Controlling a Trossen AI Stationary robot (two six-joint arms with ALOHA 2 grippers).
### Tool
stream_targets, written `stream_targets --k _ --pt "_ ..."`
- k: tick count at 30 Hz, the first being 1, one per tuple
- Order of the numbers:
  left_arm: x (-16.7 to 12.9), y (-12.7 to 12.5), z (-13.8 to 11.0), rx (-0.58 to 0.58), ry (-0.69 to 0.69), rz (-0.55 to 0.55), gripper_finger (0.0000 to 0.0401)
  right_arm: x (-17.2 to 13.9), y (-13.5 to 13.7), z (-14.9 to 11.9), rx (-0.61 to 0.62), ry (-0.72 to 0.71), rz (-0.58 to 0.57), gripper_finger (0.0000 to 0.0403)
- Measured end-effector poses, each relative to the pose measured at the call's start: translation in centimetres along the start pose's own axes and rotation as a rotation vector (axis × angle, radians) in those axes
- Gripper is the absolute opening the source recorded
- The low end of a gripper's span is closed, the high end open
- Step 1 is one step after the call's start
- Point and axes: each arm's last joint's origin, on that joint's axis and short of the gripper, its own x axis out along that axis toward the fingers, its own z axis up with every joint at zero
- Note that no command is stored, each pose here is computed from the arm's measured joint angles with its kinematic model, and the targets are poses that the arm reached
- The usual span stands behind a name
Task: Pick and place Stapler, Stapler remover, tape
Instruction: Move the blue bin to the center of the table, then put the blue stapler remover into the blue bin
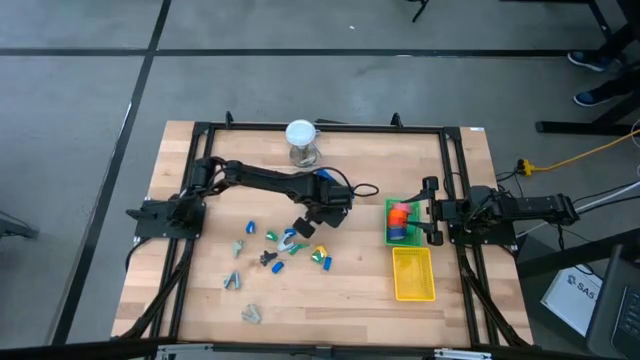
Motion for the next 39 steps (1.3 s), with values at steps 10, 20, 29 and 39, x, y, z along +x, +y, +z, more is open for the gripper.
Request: stream_targets --k 10,20,29,39 --pt "-4.6 0.5 -0.5 -0.126 -0.092 0.061 0.0113 0.0 0.0 0.0 0.000 0.000 0.000 0.0259" --pt "-9.1 -2.1 -2.0 -0.350 -0.145 -0.133 0.0117 0.0 0.0 0.0 0.000 0.000 0.000 0.0259" --pt "-6.7 -7.0 -4.4 -0.559 -0.120 -0.184 0.0106 0.0 0.0 0.0 0.000 0.000 0.000 0.0259" --pt "-4.1 -11.3 -6.3 -0.816 -0.093 -0.127 0.0107 0.0 0.0 0.0 0.000 0.000 0.000 0.0259"
